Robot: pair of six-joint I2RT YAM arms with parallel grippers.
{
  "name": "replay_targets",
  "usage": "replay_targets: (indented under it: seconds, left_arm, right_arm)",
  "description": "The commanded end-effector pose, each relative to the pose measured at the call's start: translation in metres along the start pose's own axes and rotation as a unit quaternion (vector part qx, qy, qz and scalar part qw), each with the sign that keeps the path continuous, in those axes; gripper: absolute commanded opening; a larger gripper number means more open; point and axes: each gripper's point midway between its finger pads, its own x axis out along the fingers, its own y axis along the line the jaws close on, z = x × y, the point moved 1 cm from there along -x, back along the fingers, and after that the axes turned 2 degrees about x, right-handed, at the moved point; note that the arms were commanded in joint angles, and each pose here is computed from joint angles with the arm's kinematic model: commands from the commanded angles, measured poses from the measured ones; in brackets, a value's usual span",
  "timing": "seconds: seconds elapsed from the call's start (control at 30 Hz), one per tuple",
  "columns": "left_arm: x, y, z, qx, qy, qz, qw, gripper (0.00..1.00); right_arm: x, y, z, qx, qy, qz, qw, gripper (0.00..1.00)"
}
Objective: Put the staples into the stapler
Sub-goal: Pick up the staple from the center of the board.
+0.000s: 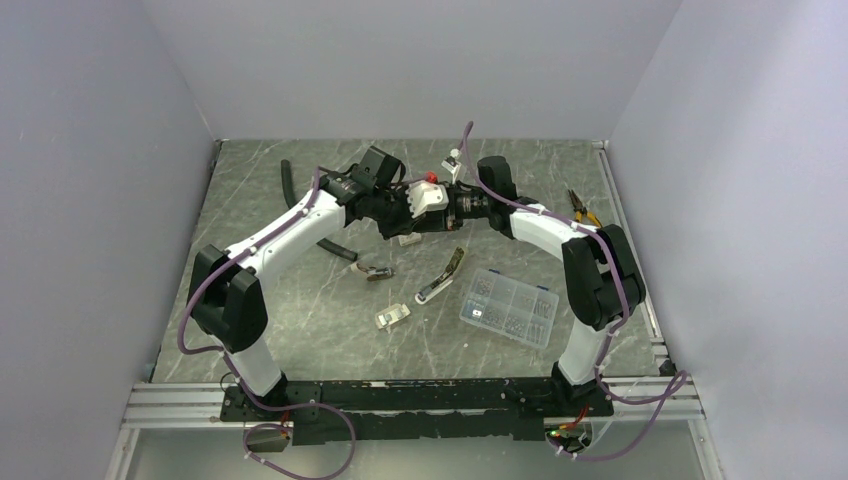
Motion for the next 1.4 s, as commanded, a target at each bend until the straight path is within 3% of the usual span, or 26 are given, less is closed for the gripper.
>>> replay_targets:
  seconds: [0.0,0.97,1.37]
  left_arm:
    - [-0.014,-0.004,0.019,0.008,-0.038,0.004,0.999,0.17]
    - [-0.014,0.0,0.028,-0.002,-0.057,0.013,0.998,0.16]
    - [-0.014,0.007,0.027,-0.003,-0.051,0.031,0.998,0.16]
  right_arm:
    - [-0.002,0.018,0.012,-0.031,-0.012,0.025,0.999,0.28]
    - [0.007,0.01,-0.004,0.017,0.011,0.068,0.998,0.22]
    - [0.005,0.011,-0.004,0.019,0.012,0.072,0.997,0.13]
